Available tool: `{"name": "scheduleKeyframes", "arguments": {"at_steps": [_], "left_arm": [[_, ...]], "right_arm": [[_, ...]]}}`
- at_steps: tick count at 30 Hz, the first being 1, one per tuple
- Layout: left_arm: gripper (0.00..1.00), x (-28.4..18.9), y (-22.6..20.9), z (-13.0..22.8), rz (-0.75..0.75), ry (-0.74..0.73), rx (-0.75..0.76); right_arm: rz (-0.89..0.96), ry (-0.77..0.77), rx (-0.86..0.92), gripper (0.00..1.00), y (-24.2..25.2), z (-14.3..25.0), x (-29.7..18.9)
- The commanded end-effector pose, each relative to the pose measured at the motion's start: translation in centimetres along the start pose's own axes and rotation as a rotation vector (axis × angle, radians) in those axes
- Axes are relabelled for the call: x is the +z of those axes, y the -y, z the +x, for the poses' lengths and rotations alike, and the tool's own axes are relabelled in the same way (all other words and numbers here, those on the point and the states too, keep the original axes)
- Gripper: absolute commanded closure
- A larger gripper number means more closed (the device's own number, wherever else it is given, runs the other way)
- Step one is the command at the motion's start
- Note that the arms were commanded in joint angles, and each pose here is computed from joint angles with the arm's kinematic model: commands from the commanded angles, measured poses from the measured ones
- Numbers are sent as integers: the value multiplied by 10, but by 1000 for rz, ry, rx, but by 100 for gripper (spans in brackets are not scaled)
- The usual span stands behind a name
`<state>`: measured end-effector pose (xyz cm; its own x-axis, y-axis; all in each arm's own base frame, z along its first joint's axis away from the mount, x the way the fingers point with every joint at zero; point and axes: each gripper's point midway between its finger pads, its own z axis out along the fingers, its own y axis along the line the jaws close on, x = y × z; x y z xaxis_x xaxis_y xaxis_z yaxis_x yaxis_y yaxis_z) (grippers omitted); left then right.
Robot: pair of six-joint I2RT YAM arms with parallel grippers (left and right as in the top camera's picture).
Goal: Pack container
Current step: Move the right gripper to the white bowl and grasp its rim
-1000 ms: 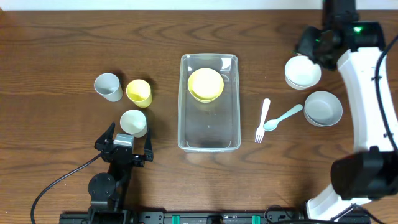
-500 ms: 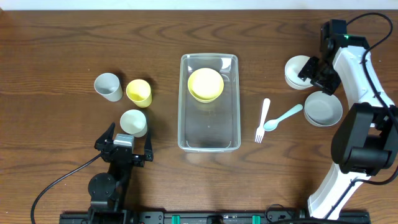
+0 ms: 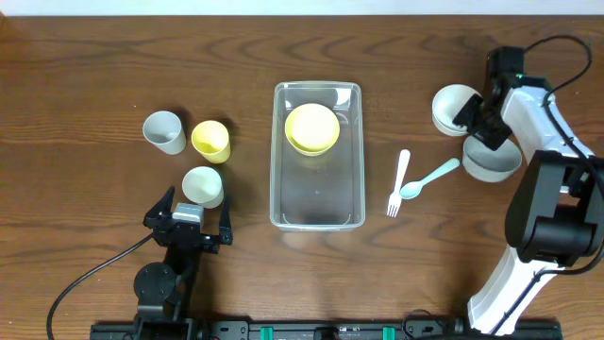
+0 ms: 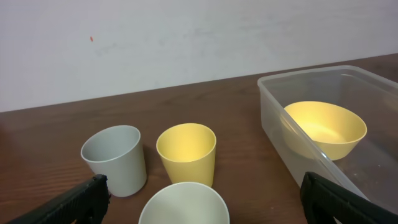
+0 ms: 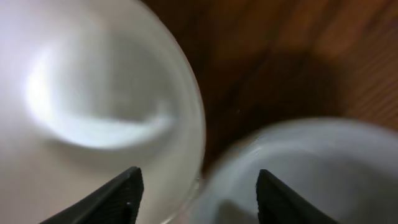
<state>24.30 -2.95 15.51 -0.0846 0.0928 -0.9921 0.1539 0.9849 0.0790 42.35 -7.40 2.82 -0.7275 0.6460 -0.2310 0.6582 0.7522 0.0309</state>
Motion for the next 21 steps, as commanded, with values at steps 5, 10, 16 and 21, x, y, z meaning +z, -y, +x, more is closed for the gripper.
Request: {"name": "scheduleKeyframes", "arguments": {"at_steps": [5, 10, 16, 21], "left_arm": [[2, 1, 1, 16, 6, -47, 0], [2, 1, 1, 16, 6, -47, 0], [2, 1, 1, 16, 6, -47, 0], [2, 1, 1, 16, 6, -47, 0]], "right_arm": [[6, -10, 26, 57, 5, 4, 10], [8, -11, 30, 58, 7, 3, 11], [4, -42, 15, 55, 7, 9, 7], [-28, -56, -5, 50, 1, 7, -12]]}}
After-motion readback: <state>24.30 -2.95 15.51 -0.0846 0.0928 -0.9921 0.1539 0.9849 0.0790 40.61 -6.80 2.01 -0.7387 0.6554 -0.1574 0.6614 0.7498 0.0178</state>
